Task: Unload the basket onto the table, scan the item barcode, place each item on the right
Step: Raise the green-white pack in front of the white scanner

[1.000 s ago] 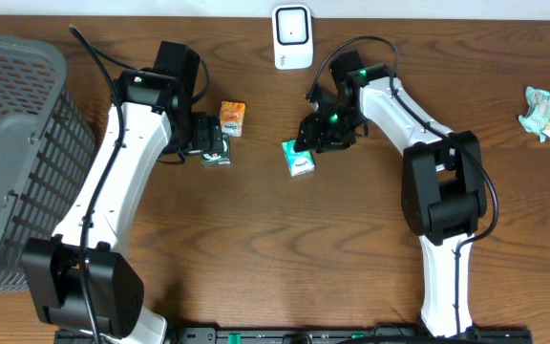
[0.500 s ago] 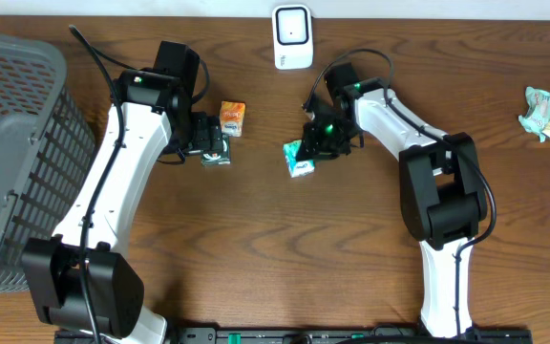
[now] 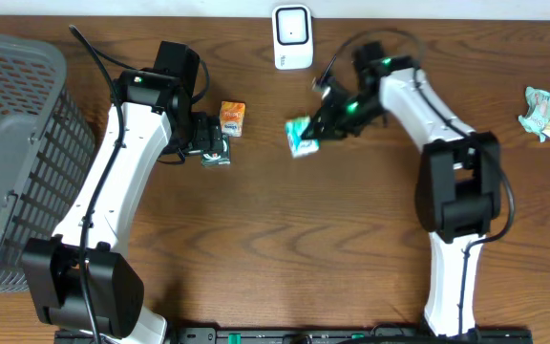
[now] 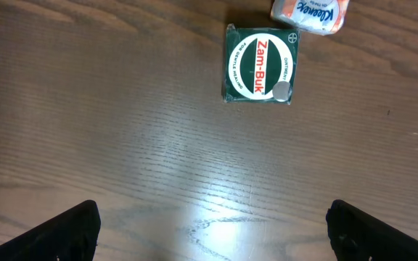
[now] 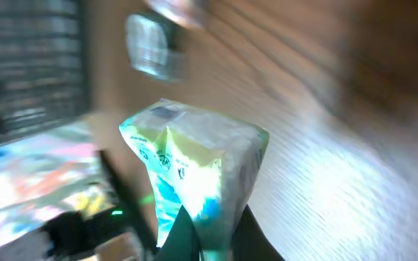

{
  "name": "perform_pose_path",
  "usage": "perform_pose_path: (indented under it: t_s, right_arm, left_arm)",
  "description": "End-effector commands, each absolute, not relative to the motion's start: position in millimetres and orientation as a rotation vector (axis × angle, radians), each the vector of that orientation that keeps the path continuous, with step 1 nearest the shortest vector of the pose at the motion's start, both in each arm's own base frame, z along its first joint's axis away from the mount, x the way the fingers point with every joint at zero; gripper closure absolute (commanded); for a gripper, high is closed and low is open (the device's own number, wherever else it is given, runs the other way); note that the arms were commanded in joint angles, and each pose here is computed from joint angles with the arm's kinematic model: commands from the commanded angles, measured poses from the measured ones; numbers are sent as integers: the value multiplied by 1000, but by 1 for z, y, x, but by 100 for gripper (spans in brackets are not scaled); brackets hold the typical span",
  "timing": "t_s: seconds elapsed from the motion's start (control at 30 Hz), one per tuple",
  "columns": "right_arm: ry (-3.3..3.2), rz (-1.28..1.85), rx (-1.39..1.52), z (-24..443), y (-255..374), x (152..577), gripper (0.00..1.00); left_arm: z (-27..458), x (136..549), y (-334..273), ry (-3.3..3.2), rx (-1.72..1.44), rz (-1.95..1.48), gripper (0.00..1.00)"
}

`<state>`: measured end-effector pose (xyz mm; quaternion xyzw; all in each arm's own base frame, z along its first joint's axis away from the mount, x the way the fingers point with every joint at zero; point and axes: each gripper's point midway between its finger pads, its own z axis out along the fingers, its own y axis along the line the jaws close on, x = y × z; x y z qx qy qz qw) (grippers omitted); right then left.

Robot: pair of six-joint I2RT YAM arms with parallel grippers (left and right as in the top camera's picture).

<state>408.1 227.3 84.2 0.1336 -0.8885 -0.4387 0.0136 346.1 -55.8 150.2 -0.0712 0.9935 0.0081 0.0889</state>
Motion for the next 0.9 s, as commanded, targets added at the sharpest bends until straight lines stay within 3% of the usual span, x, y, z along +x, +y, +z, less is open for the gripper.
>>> perform_pose_path:
  t_s: [0.0, 0.3, 0.87]
  right_arm:
    - [-2552, -1984, 639, 153, 227, 423, 99]
    - [-2395, -2417, 763, 199, 200, 441, 99]
    - [-2381, -2403, 716, 200, 203, 448, 99]
  left_arm:
    - [155, 349, -53, 2941, -212, 34, 3]
    - [155, 349, -53, 2941, -212, 35, 2]
    - [155, 349, -53, 2941, -212, 34, 2]
